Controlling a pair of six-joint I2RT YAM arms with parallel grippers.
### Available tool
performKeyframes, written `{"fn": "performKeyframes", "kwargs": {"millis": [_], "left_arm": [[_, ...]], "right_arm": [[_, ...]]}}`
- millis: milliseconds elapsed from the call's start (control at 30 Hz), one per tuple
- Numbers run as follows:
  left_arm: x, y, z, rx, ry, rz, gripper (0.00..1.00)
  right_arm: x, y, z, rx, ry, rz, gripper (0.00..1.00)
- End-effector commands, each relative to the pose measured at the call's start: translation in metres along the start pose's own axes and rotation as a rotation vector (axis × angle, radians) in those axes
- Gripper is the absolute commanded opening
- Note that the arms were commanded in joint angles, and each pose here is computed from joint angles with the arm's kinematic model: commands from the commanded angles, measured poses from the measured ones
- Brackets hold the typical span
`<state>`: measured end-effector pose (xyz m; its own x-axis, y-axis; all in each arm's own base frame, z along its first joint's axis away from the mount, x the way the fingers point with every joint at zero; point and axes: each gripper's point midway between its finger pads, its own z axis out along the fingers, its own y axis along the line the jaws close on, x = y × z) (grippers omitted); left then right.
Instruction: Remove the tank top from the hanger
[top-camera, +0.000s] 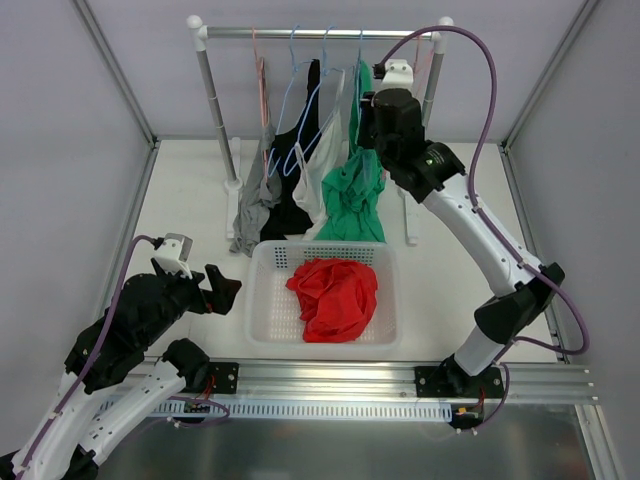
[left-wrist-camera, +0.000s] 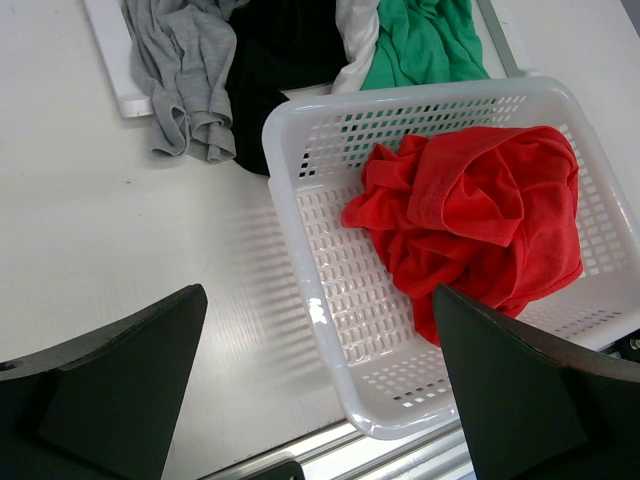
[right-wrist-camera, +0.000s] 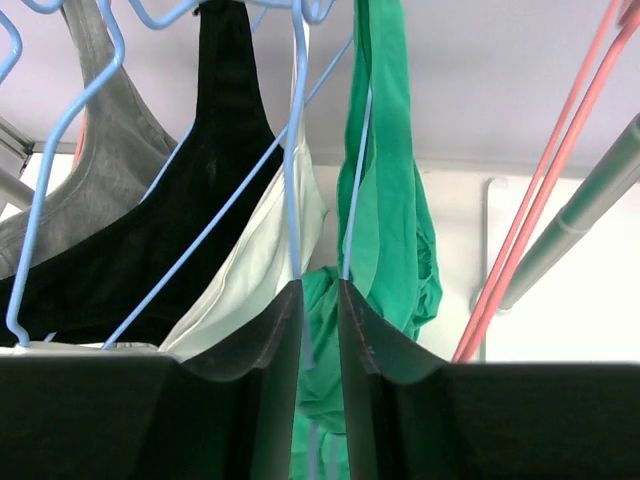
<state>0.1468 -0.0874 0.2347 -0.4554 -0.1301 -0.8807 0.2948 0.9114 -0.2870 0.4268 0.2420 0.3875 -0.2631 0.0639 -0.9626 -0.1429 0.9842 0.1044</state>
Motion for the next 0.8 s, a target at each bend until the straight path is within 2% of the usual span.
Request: {"fn": "performKeyframes", "kwargs": {"millis": [0, 133, 167, 200, 300, 600, 767], "left_arm": [[-0.005, -0.006, 0.003, 0.023, -0.022, -0.023, 0.99], [-0.006, -0.006, 0.001, 0.026, -0.030, -0.024, 0.99], [-0.006, -0.006, 0.001, 0.027, -0.032, -0.024, 0.99], [-0.006, -0.006, 0.001, 0.027, -0.032, -0.024, 0.99], [-0.005, -0.006, 0.002, 0.026, -0.027, -0.024, 0.99], [-0.006, -0.006, 0.001, 0.028, -0.030, -0.023, 0.99], [-0.007, -0.006, 0.001, 0.026, -0.034, -0.023, 0.99]], "right_arm": [[-0.014, -0.010, 0.001, -0.004, -0.042, -0.030, 0.20], [0.001, -0.021, 0.017, -0.007, 0.005, -0.025, 0.20], [0.005, -0.020, 0.021, -0.019, 0.018, -0.026, 0.24], [0.006, -0.022, 0.024, -0.023, 0.023, -0.022, 0.33], [0.009, -0.016, 0.030, -0.055, 0.035, -0.027, 0.40], [-0.014, 0.019, 0.028, -0.213, -0.002, 0.050, 0.43], [-0.015, 0.043, 0.040, -0.265, 0.001, 0.104, 0.45]]}}
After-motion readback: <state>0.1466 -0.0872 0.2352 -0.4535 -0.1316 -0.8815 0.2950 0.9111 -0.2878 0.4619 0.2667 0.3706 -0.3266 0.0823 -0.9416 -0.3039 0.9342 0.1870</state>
